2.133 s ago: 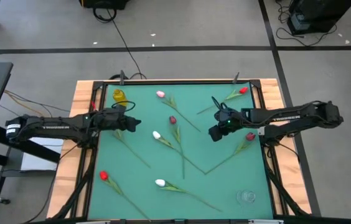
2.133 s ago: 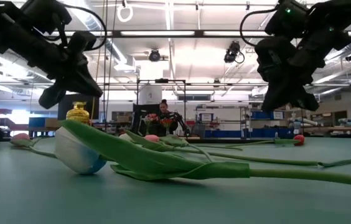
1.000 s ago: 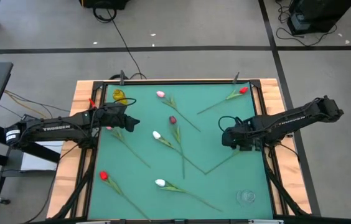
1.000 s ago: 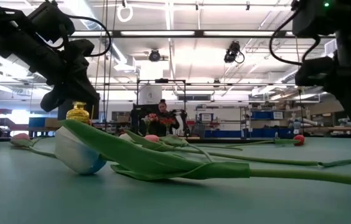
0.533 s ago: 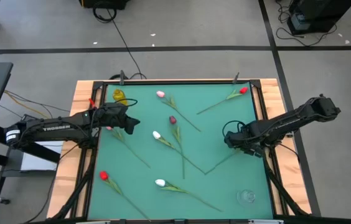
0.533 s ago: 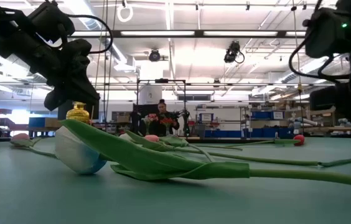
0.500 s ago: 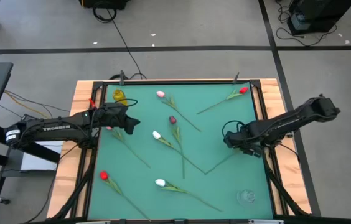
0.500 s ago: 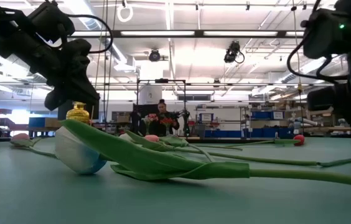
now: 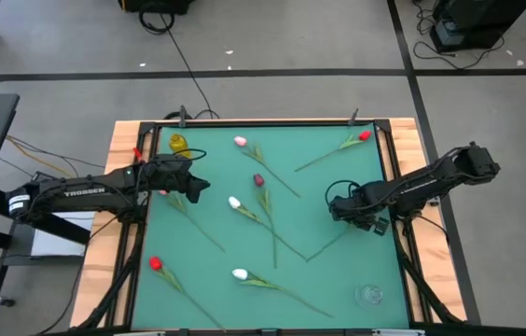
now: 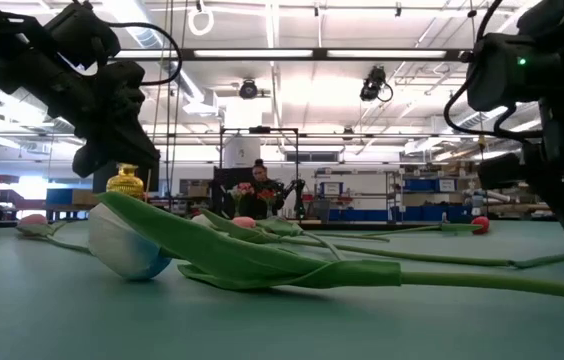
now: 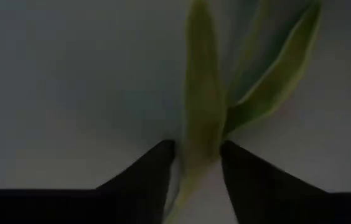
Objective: Sort flowers into vase by color
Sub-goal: Put the right dark red tulip into the transparent vase
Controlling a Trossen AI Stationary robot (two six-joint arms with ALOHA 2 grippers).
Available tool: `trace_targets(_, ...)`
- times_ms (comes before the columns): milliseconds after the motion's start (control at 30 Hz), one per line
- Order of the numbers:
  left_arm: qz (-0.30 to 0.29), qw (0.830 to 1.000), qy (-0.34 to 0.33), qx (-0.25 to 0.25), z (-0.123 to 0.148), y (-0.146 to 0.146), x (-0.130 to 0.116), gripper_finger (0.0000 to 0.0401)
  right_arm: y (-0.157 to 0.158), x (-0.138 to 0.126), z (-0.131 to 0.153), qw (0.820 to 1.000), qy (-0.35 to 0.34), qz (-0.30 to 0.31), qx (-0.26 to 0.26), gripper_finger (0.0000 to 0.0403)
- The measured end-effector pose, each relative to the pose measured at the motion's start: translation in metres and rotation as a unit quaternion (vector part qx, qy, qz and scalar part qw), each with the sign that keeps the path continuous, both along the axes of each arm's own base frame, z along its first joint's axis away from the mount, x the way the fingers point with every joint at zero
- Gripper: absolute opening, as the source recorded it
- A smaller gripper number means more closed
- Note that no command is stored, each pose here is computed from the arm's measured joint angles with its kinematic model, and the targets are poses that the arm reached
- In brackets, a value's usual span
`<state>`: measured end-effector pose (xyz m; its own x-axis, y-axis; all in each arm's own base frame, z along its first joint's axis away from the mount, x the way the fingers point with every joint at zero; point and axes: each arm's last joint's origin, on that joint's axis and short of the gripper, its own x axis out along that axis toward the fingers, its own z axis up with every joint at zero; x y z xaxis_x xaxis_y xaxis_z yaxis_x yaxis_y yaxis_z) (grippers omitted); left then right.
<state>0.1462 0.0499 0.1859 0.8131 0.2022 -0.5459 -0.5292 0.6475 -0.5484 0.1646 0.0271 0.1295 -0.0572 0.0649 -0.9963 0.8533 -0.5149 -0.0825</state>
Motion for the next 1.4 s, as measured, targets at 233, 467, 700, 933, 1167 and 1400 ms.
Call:
trace_targets(233, -0.024, 0.999, 0.009, 0.038, 0.000, 0.000, 0.000, 0.0085, 0.003, 0.000, 0.000, 1.000, -0.009, 0.021, -0.015, 0.0022)
trace_targets(467, -0.036, 0.997, 0.002, 0.071, 0.003, 0.001, 0.002, 0.0085, 0.002, 0.009, 0.012, 0.994, -0.013, 0.070, -0.085, 0.0020)
trace_targets(700, -0.032, 0.994, -0.055, 0.089, 0.013, 0.002, 0.007, 0.0069, 0.002, 0.035, 0.044, 0.956, -0.072, 0.207, -0.196, 0.0012)
trace_targets(933, -0.075, 0.977, -0.168, 0.110, 0.033, 0.002, 0.014, 0.0063, 0.015, 0.051, 0.088, 0.885, -0.121, 0.336, -0.299, 0.0014)
trace_targets(1167, -0.108, 0.965, -0.220, 0.097, 0.037, -0.007, 0.031, 0.0084, 0.029, 0.033, 0.128, 0.796, -0.167, 0.433, -0.388, 0.0012)
trace_targets(1400, -0.125, 0.960, -0.229, 0.106, 0.046, -0.024, 0.067, 0.0137, 0.033, 0.003, 0.159, 0.710, -0.202, 0.497, -0.456, 0.0012)
